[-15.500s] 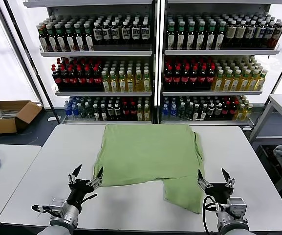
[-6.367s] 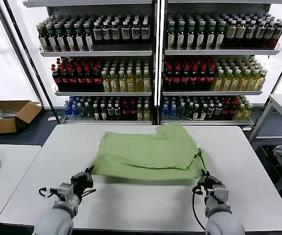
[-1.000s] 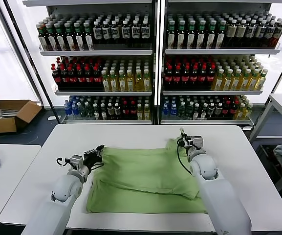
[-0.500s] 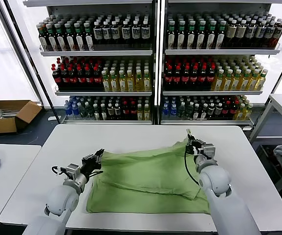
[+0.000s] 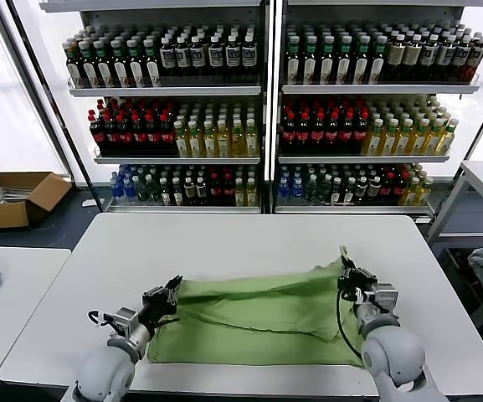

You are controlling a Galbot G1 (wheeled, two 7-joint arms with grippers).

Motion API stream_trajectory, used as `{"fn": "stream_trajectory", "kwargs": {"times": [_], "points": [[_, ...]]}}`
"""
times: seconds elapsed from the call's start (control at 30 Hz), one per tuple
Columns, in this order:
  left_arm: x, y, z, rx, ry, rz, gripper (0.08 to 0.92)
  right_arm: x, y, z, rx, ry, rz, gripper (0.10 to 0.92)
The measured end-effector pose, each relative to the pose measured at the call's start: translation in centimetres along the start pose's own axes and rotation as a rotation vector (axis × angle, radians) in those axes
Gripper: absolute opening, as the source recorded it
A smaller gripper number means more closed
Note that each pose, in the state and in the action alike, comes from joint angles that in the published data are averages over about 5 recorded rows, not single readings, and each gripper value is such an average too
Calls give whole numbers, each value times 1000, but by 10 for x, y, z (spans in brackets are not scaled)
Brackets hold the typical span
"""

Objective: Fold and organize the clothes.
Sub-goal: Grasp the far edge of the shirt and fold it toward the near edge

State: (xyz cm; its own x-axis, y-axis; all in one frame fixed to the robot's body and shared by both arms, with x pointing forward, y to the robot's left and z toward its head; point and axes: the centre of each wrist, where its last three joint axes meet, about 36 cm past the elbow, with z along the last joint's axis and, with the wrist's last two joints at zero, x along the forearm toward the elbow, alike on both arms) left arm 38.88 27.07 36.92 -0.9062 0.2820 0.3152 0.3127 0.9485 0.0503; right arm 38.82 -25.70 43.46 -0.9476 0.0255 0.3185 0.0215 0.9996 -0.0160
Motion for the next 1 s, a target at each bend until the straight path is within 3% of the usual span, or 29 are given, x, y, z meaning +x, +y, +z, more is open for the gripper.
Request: {"fn": "stream_trajectory", "kwargs": {"times": [0.33, 1.0], "points": [[15, -5, 13, -12, 33, -7, 87, 25, 3, 19, -5, 47, 22, 106], [13, -7, 24, -48, 63, -14, 94, 32, 9, 55, 30, 114, 66, 110]]}}
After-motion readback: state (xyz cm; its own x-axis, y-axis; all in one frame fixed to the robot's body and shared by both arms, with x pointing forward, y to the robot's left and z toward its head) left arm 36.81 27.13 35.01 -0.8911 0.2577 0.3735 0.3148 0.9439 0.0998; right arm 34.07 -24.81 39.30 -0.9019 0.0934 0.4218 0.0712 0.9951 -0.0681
